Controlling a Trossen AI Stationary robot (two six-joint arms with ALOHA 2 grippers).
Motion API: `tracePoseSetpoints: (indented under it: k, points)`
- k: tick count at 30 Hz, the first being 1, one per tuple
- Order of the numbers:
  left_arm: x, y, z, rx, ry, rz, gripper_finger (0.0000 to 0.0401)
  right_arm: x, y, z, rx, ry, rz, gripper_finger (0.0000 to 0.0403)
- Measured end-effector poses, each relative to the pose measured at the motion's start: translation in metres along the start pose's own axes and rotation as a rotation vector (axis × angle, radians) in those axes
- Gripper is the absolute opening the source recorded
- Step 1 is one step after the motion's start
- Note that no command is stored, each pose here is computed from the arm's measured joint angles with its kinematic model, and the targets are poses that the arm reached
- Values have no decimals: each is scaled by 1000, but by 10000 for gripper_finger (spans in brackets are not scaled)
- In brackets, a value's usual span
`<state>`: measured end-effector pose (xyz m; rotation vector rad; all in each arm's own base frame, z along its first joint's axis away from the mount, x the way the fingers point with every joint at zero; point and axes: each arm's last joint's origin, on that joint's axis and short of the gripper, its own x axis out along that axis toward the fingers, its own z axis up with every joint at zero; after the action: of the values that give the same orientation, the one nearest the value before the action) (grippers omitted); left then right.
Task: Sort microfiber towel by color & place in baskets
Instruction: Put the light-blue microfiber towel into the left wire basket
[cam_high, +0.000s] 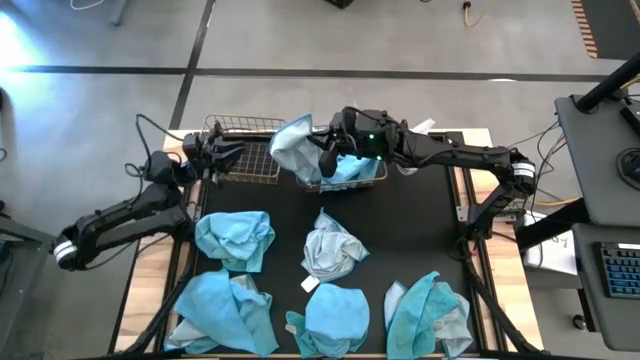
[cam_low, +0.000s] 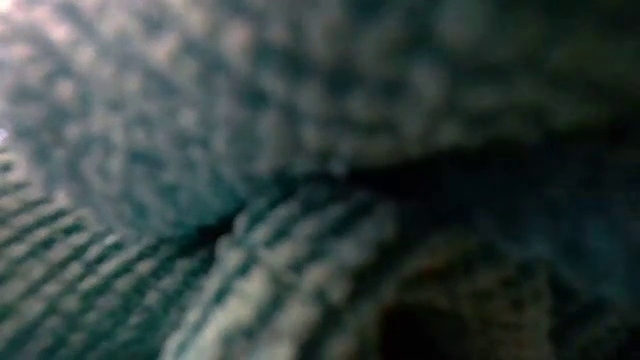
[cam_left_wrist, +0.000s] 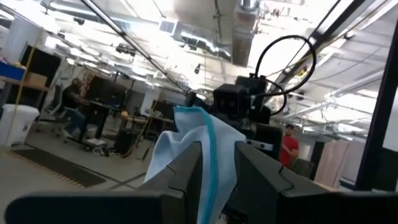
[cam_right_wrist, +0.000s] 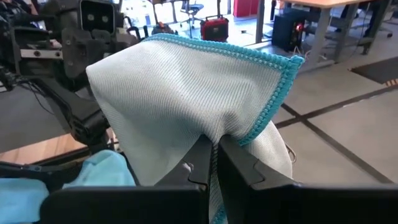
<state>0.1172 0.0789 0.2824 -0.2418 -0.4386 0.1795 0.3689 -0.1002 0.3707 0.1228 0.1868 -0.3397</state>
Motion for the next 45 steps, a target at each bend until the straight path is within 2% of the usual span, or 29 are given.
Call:
tracePoseSetpoints:
  k: [6,12,16,22,38,45]
  points:
    - [21,2,7,4,36,-29,79,-2,0,1,0,0,0,13]
    - [36,6,6,-94,110,-97,79,-7,0,2,-1,17,-2,13]
    - [44,11,-1,-119,171,-124,79,-10,0,4,-1,18,-2,13]
    - [55,15,-4,-76,216,-169,79,-11,0,5,-1,20,-2,13]
    - [83,31,-15,-54,275,-159,79,-12,-1,3,-5,33,-11,13]
    - [101,25,-14,-45,283,-227,79,-12,-2,4,-12,30,-14,13]
